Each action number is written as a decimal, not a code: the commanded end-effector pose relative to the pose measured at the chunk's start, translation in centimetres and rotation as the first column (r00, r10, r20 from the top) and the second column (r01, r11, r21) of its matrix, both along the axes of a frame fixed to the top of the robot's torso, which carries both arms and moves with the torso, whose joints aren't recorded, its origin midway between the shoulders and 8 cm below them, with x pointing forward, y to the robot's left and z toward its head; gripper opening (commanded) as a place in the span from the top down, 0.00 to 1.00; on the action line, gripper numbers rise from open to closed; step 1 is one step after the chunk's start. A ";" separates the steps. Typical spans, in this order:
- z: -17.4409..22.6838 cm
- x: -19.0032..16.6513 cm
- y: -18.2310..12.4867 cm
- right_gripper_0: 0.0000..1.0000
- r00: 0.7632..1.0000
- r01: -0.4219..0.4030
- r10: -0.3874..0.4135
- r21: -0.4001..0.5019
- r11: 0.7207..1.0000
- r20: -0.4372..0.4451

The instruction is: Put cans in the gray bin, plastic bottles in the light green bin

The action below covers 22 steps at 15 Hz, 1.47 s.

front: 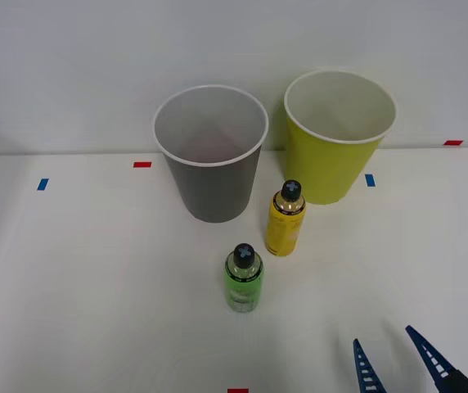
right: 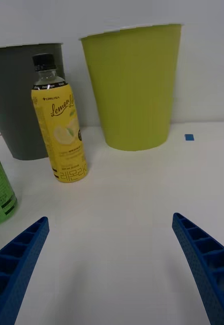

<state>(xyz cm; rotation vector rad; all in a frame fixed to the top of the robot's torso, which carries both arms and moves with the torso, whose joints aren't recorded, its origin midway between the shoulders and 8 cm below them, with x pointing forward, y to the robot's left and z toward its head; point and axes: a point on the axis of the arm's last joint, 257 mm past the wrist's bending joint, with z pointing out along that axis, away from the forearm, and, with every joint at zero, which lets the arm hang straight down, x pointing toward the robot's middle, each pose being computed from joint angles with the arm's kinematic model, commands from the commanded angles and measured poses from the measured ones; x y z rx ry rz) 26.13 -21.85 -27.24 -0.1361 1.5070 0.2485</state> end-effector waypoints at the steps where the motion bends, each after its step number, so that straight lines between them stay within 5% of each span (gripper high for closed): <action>1: 0.2 -0.3 1.1 0.17 0.999 -0.031 0.031 -0.017 0.999 0.039; 13: 1.4 0.4 2.2 0.17 0.994 -0.042 0.048 -0.063 0.997 0.098; 22: -0.1 0.2 0.7 0.17 0.997 -0.055 0.059 -0.072 0.996 0.053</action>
